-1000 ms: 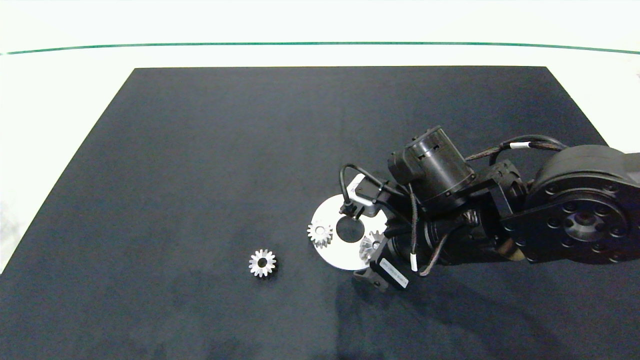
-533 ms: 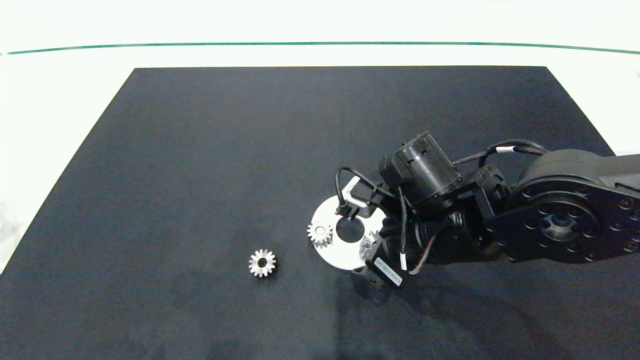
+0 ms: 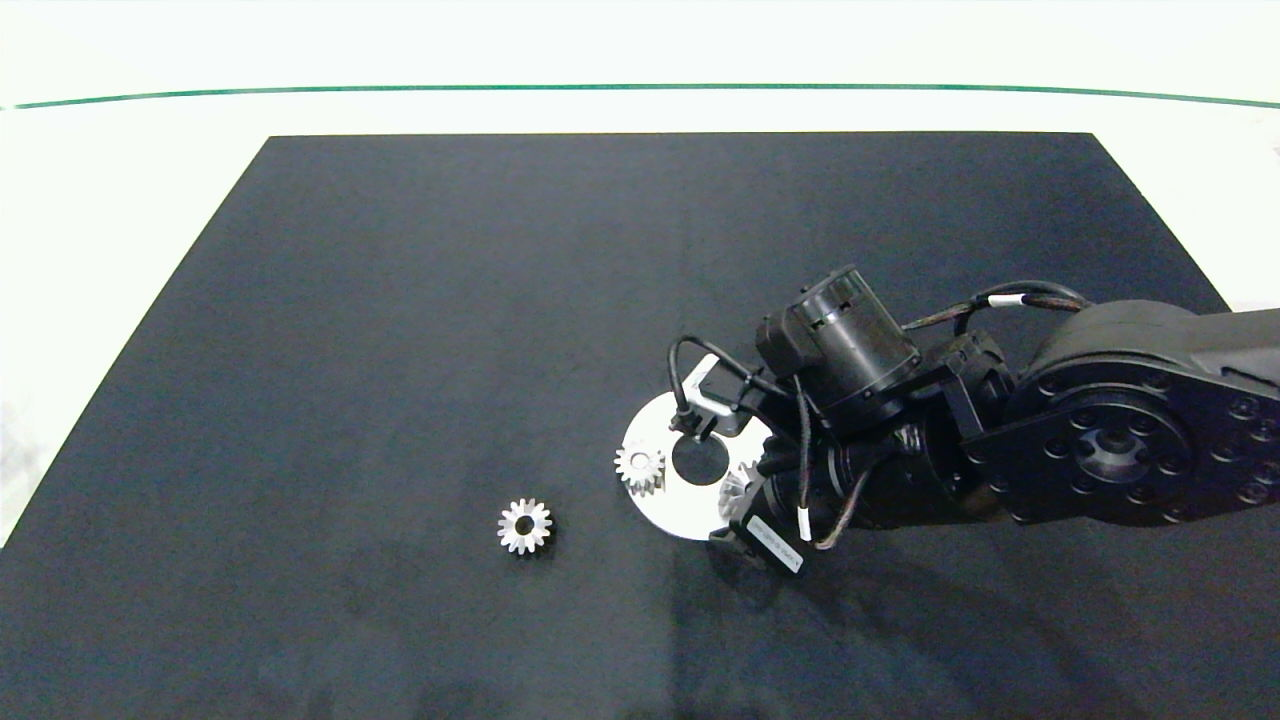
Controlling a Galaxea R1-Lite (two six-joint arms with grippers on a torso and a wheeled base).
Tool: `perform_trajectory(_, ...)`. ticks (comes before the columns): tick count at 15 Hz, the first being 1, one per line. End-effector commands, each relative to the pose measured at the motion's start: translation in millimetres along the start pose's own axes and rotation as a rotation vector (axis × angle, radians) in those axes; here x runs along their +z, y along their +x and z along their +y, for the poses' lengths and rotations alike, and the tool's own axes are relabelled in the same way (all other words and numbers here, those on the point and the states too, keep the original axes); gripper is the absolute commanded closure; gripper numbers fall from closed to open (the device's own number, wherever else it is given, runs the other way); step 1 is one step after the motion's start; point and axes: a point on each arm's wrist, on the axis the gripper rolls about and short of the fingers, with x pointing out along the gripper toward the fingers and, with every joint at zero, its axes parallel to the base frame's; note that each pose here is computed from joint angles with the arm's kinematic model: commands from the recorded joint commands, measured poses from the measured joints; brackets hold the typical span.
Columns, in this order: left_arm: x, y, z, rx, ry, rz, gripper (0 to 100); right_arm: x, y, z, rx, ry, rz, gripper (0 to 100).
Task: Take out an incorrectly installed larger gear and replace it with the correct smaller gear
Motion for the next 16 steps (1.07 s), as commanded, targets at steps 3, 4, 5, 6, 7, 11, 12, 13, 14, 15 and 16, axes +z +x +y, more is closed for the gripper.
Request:
perform_trajectory(3,-0.4,-0.2,-0.1,-0.001,0.000,0.002,0,-0.7,0.9,0.2,0.000,-0.003,0.005,30)
perform_trajectory(4,-0.5,-0.5,-0.1,0.001,0.000,0.001,0,-0.7,0.9,0.2,0.000,-0.003,0.005,31)
perform_trajectory(5,-0.7,-0.8,-0.1,-0.001,0.000,-0.001,0,-1.2,1.1,0.4,0.001,-0.005,0.008,33)
perform_trajectory(6,-0.8,-1.1,-0.1,0.000,0.001,-0.003,0,-1.5,1.3,0.5,0.003,-0.005,0.009,36)
perform_trajectory(7,-0.9,-1.5,-0.2,0.000,0.001,-0.004,0,-1.5,1.4,0.0,0.001,-0.002,0.008,38)
perform_trajectory(11,-1.2,-2.1,-0.3,-0.001,0.001,-0.007,0,-1.6,1.9,0.2,0.005,-0.002,0.009,45)
perform_trajectory(12,-1.2,-2.1,-0.2,0.000,0.001,-0.007,0,-1.6,2.1,-0.3,0.003,-0.002,0.008,48)
perform_trajectory(13,-1.2,-2.1,-0.2,0.000,0.003,-0.007,0,-1.5,2.2,0.2,0.001,-0.003,0.007,50)
perform_trajectory(14,-1.4,-2.4,-0.3,0.001,0.007,-0.009,0,-1.5,2.2,0.2,0.001,-0.003,0.007,51)
perform_trajectory(15,-1.7,-3.0,-0.3,0.004,0.018,-0.011,0,-1.1,2.0,0.0,0.000,-0.001,0.006,54)
perform_trajectory(16,-1.7,-3.0,-0.3,0.005,0.024,-0.011,0,-1.1,2.0,0.0,0.000,-0.001,0.006,55)
